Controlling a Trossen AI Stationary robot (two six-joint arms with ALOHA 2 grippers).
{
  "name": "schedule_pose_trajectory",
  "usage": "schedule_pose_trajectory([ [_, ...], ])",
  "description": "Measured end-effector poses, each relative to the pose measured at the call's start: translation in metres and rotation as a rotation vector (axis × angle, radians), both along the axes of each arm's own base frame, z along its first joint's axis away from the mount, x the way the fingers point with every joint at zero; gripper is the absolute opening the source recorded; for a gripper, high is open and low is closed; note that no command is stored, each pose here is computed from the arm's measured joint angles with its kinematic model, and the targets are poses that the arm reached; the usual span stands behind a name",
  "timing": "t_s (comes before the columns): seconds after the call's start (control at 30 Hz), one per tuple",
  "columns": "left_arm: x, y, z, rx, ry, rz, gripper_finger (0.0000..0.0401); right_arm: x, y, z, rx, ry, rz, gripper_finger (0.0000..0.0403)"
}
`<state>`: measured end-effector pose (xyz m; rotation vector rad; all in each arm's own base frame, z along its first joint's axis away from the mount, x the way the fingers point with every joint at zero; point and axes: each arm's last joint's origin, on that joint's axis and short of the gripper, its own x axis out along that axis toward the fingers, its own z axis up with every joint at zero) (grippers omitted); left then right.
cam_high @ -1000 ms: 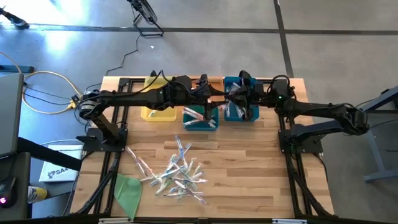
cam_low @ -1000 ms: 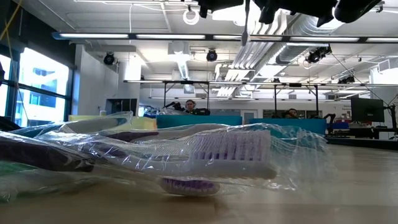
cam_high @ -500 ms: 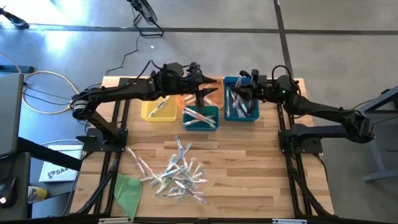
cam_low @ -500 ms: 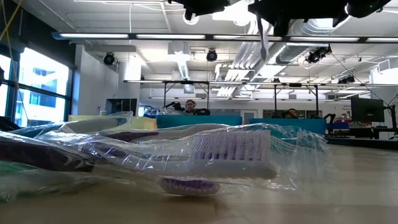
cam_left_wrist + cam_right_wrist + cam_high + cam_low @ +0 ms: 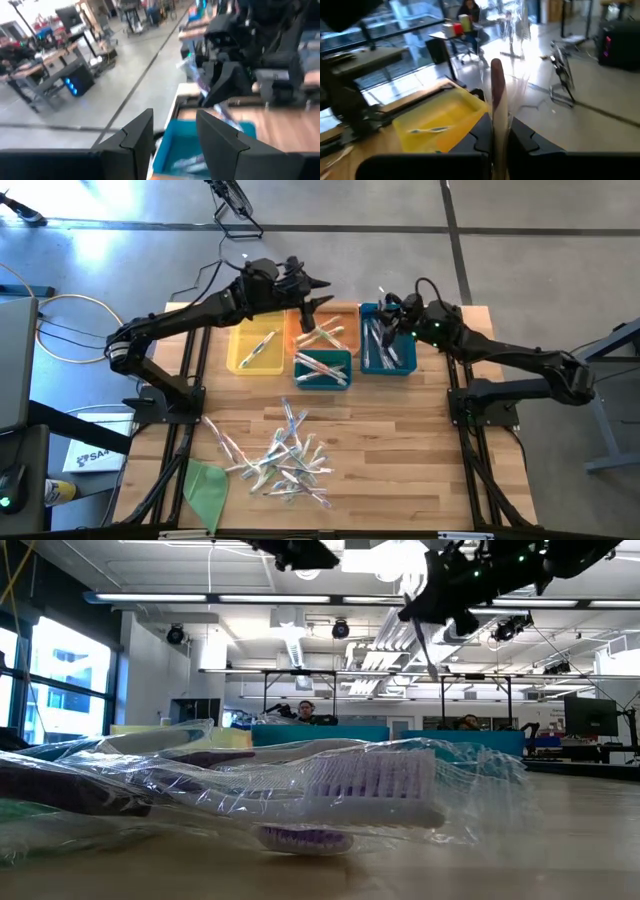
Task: Pick & Place Toothbrushes
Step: Put the purple toothbrush into the blue bin
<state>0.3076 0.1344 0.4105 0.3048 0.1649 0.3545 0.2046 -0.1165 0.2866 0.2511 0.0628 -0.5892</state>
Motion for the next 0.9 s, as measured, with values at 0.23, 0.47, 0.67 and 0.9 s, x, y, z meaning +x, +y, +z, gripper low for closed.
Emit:
schedule_pose_trajectory([
  [0.23,-0.014,0.010,-0.005,-0.008,0.107,0.037,0.0145,0.012,-0.010,-0.018,0.102,0.015,-0.103,0.0017],
  [0.47,-0.016,0.013,-0.006,0.039,0.140,0.038,0.0145,0.020,-0.017,-0.035,0.173,0.043,-0.176,0.0017],
  [0.67,-0.023,0.009,0.002,0.103,0.140,0.030,0.0145,0.031,-0.025,-0.052,0.230,0.052,-0.195,0.0017],
  [0.9,-0.042,0.001,0.016,0.182,0.153,0.076,0.0145,0.042,-0.033,-0.079,0.282,0.109,-0.252,0.0017],
])
